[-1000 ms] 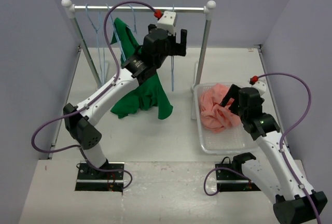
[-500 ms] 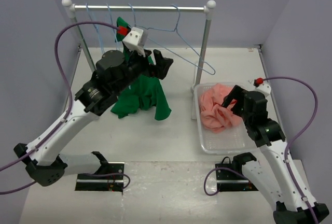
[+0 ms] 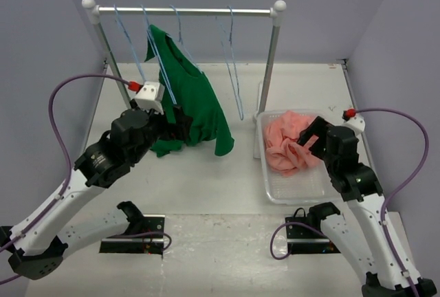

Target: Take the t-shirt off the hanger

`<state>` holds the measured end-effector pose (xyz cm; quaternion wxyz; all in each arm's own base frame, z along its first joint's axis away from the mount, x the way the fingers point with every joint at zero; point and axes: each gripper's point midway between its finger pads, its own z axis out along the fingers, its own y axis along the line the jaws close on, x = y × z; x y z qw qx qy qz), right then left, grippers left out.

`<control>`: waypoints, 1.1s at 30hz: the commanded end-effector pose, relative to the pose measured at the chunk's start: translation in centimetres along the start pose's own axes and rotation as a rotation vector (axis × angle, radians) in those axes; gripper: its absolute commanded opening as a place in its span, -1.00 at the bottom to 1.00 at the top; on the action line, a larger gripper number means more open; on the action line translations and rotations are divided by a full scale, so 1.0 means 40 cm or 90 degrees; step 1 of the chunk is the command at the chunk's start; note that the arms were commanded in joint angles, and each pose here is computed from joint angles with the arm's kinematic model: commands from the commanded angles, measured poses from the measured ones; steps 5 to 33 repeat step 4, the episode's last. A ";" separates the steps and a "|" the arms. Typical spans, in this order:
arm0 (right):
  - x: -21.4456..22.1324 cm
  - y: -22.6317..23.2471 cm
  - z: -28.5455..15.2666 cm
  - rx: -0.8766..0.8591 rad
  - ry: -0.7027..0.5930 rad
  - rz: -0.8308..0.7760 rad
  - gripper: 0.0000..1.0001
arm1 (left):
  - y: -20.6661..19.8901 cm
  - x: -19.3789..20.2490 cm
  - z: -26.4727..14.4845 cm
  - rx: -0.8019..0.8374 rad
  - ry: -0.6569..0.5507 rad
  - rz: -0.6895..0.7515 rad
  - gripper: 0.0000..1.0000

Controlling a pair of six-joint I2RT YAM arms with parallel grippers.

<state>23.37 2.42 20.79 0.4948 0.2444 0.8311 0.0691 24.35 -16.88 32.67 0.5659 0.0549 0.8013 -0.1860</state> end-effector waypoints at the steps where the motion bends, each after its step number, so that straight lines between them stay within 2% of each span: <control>1: -0.002 -0.018 -0.008 0.020 -0.010 0.026 0.98 | 0.018 0.003 -0.021 -0.010 -0.020 -0.029 1.00; 33: -0.007 -0.022 -0.015 0.018 -0.021 0.027 0.98 | 0.025 0.002 -0.026 -0.015 -0.024 -0.028 1.00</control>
